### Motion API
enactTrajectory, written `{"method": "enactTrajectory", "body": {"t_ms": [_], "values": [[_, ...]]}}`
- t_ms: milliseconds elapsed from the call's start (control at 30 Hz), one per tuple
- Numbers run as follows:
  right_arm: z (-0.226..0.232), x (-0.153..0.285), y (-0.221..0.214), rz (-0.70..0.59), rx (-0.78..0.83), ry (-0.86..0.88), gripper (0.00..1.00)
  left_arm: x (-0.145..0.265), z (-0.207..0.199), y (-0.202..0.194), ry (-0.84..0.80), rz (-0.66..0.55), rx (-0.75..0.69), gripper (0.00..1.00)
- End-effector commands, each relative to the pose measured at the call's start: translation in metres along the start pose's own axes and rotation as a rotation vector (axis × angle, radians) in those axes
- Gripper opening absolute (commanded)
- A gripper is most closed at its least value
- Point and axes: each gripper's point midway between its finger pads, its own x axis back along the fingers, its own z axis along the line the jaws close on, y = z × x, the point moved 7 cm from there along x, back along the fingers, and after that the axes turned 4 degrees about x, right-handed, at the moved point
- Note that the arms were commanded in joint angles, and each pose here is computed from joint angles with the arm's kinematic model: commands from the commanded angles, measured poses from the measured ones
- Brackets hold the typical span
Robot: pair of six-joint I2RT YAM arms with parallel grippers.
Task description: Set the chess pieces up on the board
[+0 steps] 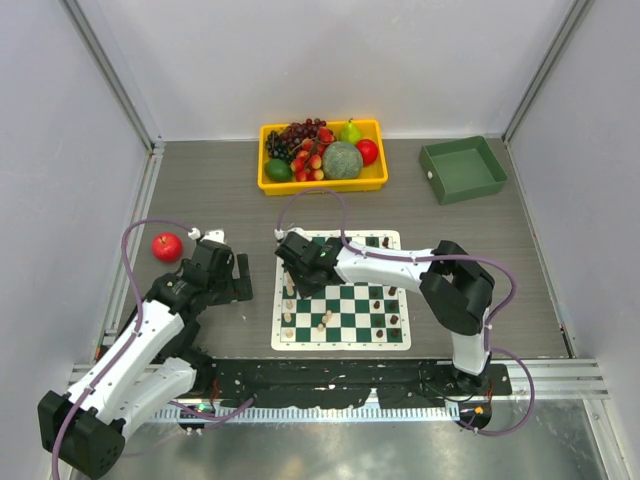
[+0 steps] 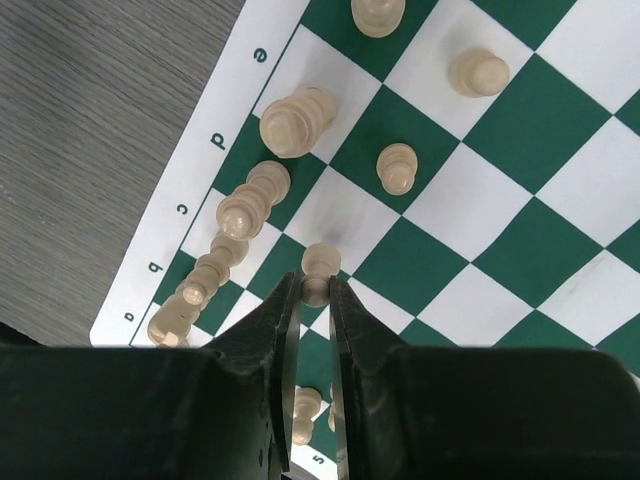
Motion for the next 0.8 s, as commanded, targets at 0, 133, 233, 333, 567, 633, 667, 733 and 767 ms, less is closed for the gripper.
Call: {"method": "enactTrajectory", "body": {"t_ms": [0,133,233,333,567,633,667,733,767], "values": [[0.002,0.003,0.017,-0.056,-0.019,-0.005,0.21,0.001,-0.001,0.005,-0.001,-0.033,0.017,1.00],[0.000,0.000,0.021,-0.059,-0.024,-0.009,0.22,0.000,-0.001,0.006,-0.003,-0.031,0.019,1.00],[-0.001,-0.001,0.023,-0.062,-0.027,-0.010,0.21,0.000,-0.001,0.006,-0.001,-0.029,0.016,1.00],[-0.003,-0.003,0.023,-0.056,-0.029,-0.012,0.22,0.000,-0.002,0.006,-0.003,-0.026,0.012,1.00],[-0.005,-0.007,0.020,-0.039,-0.026,-0.017,0.22,-0.001,-0.003,0.006,-0.007,-0.027,0.015,1.00],[-0.006,-0.010,0.019,-0.033,-0.027,-0.021,0.22,-0.001,-0.003,0.006,-0.005,-0.025,0.012,0.99],[-0.005,-0.011,0.018,-0.029,-0.024,-0.017,0.22,-0.002,-0.003,0.006,-0.006,-0.024,0.012,0.99],[-0.004,-0.012,0.019,-0.026,-0.025,-0.013,0.23,-0.001,-0.003,0.006,-0.005,-0.025,0.011,0.99],[-0.004,-0.013,0.019,-0.025,-0.025,-0.012,0.24,-0.001,-0.003,0.006,-0.004,-0.026,0.012,0.99]]}}
